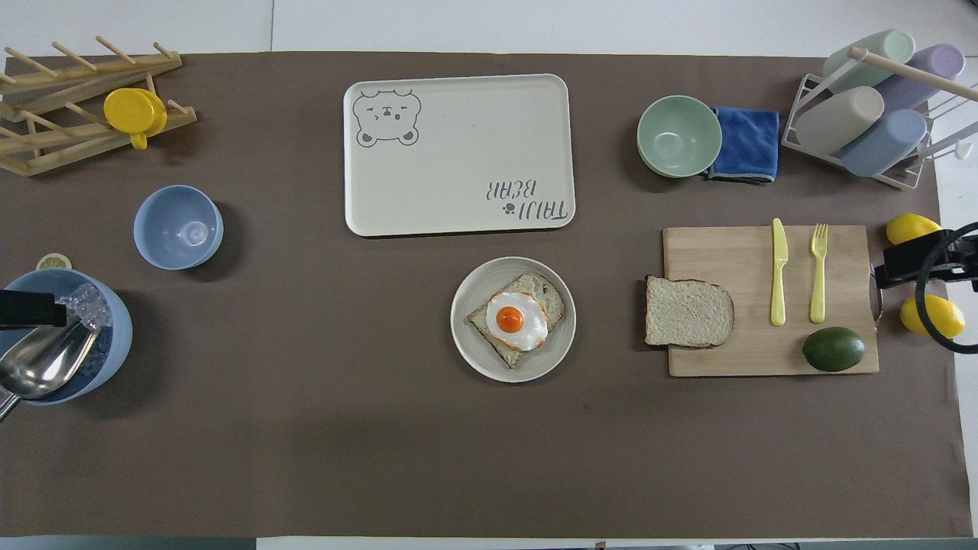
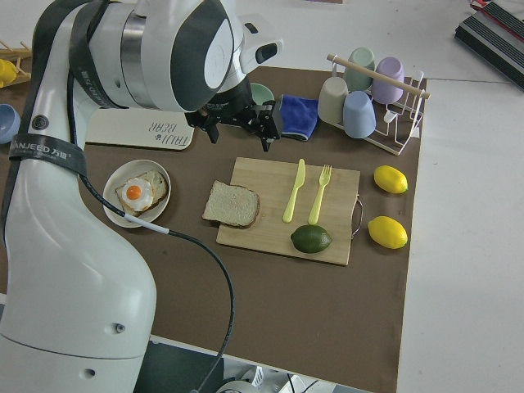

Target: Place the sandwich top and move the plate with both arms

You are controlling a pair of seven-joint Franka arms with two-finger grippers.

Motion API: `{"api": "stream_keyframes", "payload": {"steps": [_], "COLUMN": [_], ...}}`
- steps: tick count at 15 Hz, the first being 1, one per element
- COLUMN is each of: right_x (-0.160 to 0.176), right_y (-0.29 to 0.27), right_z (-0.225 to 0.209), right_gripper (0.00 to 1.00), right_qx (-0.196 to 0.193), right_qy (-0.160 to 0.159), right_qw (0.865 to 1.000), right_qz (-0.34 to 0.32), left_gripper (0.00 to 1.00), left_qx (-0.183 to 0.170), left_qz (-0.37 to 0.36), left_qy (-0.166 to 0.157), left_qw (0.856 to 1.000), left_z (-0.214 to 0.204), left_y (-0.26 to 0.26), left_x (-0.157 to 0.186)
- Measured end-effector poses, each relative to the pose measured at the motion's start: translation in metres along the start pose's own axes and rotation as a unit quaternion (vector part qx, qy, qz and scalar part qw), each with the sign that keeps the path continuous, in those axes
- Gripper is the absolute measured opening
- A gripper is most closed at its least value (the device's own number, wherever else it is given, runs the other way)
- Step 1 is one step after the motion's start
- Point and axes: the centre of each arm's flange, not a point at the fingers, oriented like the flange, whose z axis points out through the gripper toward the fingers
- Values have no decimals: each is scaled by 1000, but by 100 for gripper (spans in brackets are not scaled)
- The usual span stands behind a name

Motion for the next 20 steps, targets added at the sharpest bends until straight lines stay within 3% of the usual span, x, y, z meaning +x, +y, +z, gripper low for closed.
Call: {"api": "stream_keyframes", "payload": {"steps": [9,12,16,20], "right_x": [0,3,14,20], "right_y": [-2,-29,-127,-227], "right_z": [0,7,61,131], "right_gripper": [100,100,100,100], "right_qx": [0,-5,-91,-163], "right_qy": [-1,8,8,-2], "right_qw": [1000,1000,995,985], "right_qz": [19,-7,-47,-47], "left_gripper": [100,100,100,100], "left_qx": [0,0,0,0], "left_qz": [1,1,1,1], "left_qy": [0,0,0,1], "left_qw": [1000,1000,1000,1000], "left_z": [0,-1,-1,-1], "left_y": [1,1,1,1], "left_x": [0,-1,-1,-1]}}
